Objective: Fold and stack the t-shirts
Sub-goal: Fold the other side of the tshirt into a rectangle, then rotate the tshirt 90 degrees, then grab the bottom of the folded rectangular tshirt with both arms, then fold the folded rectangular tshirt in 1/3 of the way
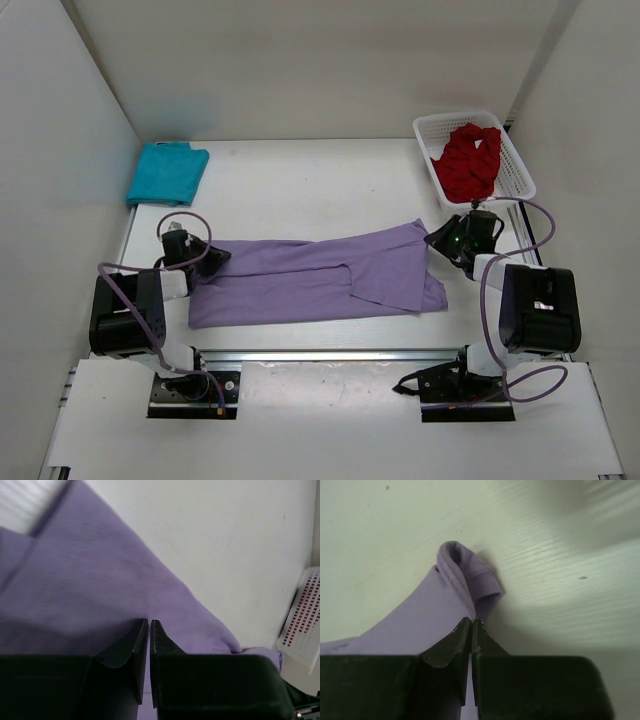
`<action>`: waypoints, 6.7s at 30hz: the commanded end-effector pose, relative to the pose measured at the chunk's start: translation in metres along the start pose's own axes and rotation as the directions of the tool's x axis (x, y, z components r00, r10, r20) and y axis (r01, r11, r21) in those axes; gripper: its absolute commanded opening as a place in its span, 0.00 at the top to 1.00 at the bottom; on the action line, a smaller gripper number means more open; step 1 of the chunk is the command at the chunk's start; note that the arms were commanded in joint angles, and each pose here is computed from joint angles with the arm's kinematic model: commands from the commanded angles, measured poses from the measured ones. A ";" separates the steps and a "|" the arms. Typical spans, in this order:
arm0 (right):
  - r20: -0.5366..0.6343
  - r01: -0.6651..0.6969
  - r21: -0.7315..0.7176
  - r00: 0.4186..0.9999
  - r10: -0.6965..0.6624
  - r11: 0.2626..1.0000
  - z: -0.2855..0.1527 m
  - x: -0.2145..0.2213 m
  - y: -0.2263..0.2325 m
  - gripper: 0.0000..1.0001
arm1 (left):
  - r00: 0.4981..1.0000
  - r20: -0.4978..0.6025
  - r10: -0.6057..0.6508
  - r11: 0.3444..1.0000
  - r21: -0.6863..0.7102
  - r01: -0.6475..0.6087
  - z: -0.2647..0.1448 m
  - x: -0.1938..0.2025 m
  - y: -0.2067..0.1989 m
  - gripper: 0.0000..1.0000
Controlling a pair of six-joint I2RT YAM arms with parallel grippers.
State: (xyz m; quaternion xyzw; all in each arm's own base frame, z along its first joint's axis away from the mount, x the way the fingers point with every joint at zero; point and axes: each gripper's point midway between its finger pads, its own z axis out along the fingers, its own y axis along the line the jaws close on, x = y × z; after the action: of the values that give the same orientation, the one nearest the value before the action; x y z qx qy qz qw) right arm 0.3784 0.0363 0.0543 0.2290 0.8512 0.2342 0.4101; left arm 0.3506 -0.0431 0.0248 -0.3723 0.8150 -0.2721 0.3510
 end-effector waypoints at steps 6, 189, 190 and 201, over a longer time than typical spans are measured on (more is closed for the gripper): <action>0.106 -0.065 0.080 0.993 0.057 0.995 -0.003 -0.029 -0.027 1.00 | 0.996 0.067 -0.062 0.998 -0.008 0.062 -0.009 -0.023 0.016 0.84; -0.428 0.087 -0.369 0.868 -0.252 0.926 -0.177 0.195 0.096 1.00 | 0.681 -0.340 0.648 0.728 0.540 -0.423 -0.188 0.204 -0.128 1.00; -0.398 0.109 -0.424 0.869 -0.293 0.899 -0.175 0.184 0.104 1.00 | 0.680 -0.332 0.654 0.726 0.529 -0.440 -0.179 0.199 -0.132 1.00; -0.234 0.206 -0.284 0.932 -0.276 0.936 -0.066 0.054 0.120 1.00 | 0.817 -0.145 0.558 0.792 0.386 -0.472 -0.055 0.104 -0.204 1.00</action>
State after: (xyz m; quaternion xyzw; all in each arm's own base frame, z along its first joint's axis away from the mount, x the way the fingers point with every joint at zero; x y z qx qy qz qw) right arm 0.2793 0.1495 0.1103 0.0689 0.8996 0.3247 0.2839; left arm 0.3032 -0.2353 0.1442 -0.0310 0.8839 -0.3452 0.3140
